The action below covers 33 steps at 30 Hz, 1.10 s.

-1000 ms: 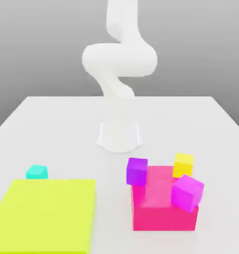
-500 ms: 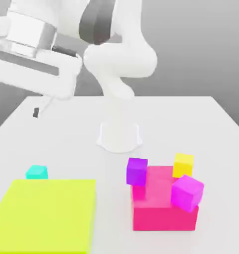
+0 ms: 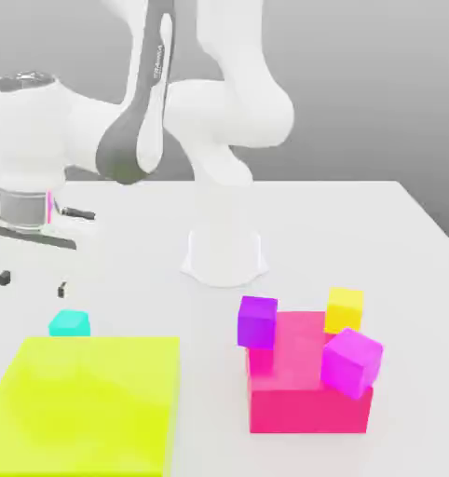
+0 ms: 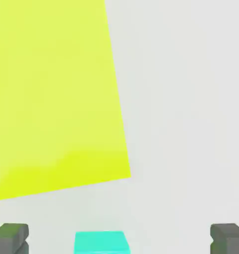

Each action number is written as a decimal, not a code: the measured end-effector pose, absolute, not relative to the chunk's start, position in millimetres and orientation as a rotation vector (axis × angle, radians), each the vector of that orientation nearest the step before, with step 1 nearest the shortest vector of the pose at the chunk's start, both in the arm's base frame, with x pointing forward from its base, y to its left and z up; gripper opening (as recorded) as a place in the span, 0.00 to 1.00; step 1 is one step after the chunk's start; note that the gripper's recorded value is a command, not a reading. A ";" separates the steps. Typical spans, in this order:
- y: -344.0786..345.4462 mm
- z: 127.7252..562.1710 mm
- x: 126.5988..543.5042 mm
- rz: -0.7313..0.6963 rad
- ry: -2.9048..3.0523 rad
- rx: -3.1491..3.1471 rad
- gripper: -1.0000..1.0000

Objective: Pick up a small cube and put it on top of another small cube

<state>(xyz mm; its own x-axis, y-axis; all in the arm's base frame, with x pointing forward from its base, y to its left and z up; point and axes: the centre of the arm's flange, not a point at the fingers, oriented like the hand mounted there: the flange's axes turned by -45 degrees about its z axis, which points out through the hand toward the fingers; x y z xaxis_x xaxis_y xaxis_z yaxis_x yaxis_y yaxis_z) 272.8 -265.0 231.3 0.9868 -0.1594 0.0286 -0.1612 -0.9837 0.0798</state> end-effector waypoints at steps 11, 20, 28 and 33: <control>-266.8 172.6 240.5 0.025 -0.285 3.124 0.50; -263.7 128.7 234.7 0.005 -0.281 3.127 0.00; -263.8 130.7 235.5 0.007 -0.282 3.129 0.00; -266.6 154.6 240.3 0.023 -0.287 3.125 0.00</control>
